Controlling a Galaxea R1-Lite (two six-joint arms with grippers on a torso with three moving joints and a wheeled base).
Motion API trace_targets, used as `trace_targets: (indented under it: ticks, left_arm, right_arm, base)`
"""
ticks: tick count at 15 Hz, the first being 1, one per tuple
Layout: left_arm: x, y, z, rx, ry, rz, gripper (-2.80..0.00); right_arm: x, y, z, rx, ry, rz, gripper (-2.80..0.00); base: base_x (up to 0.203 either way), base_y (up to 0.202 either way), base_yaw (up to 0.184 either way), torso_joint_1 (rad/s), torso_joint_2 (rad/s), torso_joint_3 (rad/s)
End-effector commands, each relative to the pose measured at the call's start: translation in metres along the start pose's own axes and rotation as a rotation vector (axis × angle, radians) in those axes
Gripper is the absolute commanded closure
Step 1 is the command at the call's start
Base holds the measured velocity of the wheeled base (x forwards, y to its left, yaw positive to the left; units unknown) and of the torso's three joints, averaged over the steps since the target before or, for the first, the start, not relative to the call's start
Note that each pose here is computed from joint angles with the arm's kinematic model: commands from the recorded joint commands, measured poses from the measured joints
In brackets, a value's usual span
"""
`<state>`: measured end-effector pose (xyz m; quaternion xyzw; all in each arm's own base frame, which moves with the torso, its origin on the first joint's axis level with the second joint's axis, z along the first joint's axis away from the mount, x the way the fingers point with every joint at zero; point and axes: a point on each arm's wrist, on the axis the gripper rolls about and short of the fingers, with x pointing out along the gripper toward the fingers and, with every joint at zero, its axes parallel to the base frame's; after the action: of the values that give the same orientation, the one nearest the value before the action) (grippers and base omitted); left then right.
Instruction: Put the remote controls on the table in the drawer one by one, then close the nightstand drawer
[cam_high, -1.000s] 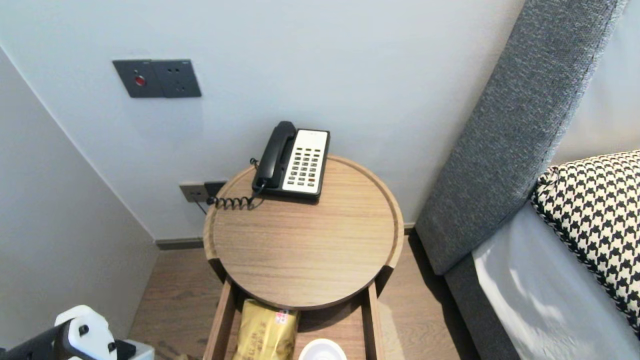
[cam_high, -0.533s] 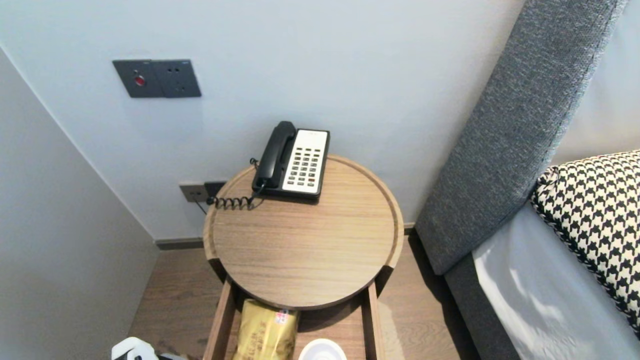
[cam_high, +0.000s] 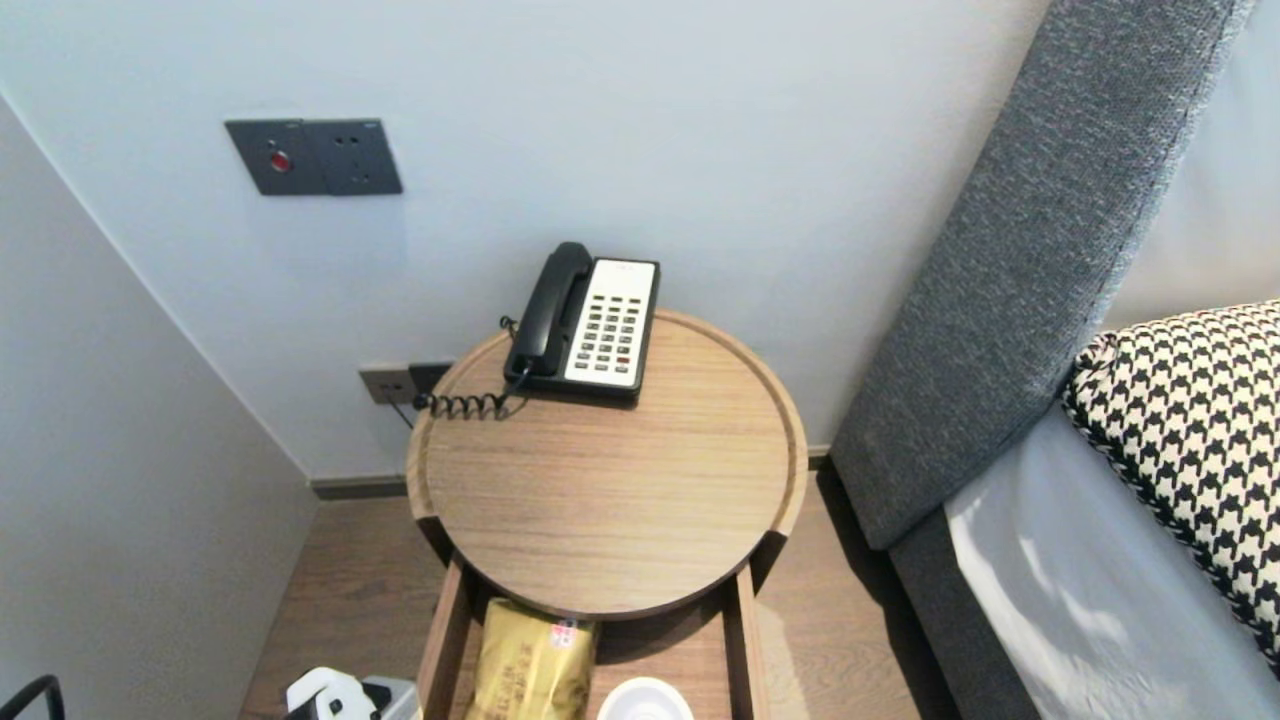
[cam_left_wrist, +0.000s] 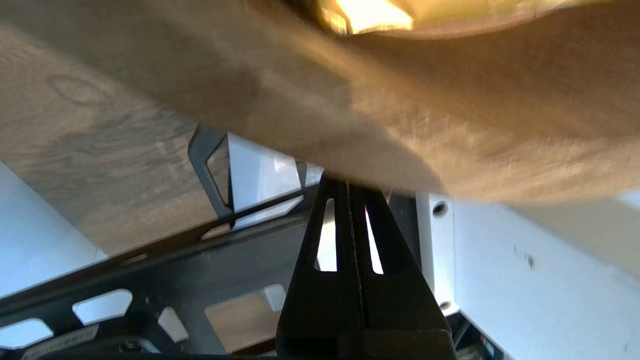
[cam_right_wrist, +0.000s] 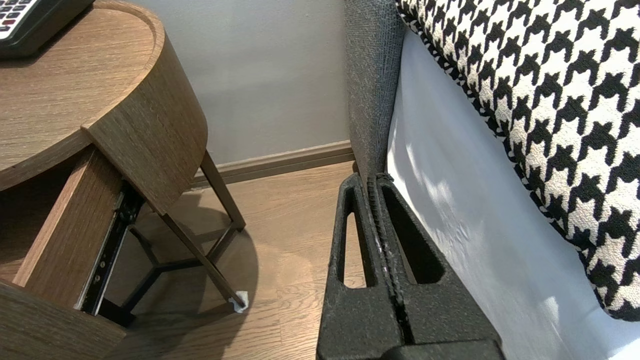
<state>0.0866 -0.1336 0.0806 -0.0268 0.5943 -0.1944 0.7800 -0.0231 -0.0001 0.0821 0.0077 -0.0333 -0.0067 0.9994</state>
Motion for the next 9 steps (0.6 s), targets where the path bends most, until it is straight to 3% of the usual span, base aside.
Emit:
trace_targets:
  ticks: [1, 9]
  left_arm:
    - [0.004, 0.001, 0.004, -0.024, -0.002, 0.011, 0.0]
    - [0.003, 0.002, 0.034, -0.121, -0.142, -0.011, 0.0]
  right_arm:
    - [0.001, 0.0, -0.007, 0.0, 0.022, 0.0, 0.0]
    - [0.001, 0.0, -0.007, 0.0, 0.022, 0.0, 0.0]
  base:
    - [0.0, 0.0, 0.0, 0.0, 0.0, 0.0]
    - [0.0, 0.0, 0.0, 0.0, 0.0, 0.0]
